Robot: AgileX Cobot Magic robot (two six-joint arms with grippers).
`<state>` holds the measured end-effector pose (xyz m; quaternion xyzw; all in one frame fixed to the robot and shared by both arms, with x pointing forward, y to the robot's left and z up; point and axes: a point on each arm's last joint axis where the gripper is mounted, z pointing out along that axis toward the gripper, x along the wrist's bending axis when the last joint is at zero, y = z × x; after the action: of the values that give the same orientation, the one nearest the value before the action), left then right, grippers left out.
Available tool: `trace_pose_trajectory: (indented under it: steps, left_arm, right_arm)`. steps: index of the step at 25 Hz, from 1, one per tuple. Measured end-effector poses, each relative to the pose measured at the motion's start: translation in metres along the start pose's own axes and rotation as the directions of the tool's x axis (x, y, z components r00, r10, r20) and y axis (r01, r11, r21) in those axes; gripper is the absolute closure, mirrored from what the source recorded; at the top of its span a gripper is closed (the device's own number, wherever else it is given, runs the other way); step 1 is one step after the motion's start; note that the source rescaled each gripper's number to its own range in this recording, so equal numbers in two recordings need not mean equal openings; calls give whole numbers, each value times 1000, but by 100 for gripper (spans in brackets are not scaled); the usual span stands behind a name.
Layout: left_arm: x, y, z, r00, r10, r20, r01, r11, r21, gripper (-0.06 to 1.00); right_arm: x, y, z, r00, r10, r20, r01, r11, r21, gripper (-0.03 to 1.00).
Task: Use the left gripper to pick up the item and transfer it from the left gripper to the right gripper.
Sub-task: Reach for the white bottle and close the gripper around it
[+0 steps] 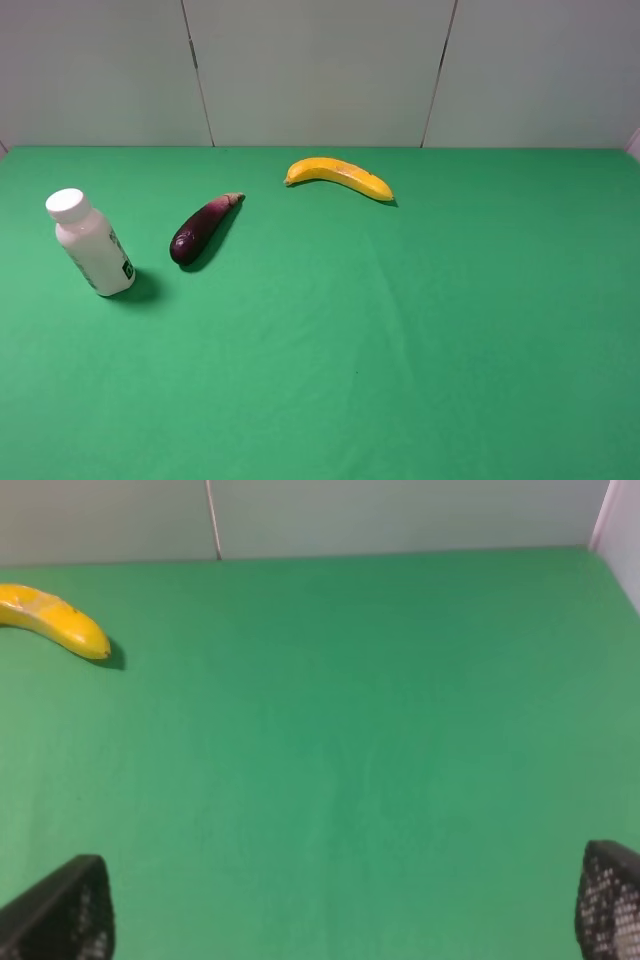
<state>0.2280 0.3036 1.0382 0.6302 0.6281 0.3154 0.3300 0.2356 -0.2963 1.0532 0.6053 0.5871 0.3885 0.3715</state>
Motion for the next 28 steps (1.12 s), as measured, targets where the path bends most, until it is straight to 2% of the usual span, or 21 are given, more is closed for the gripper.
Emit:
trace_pose_trajectory:
  steps: [7,13,17,24,28]
  left_arm:
    - [0,10,-13,1000,-1,2,1,1000,-14,-5]
    - [-2,51,-19,1000,0,-1,0,997,77,-5]
    - [-3,83,-9,1000,0,-4,0,987,158,-5]
    - [-5,134,29,1000,1,-11,2,947,322,-5]
    - [-7,153,57,1000,-7,-20,14,904,428,-5]
  right_arm:
    - [0,0,0,1000,0,0,0,1000,0,-3]
    - [0,0,0,1000,0,0,0,1000,0,-3]
    - [0,0,0,1000,0,0,0,1000,0,-3]
    - [0,0,0,1000,0,0,0,1000,0,-3]
    - [0,0,0,1000,0,0,0,1000,0,-3]
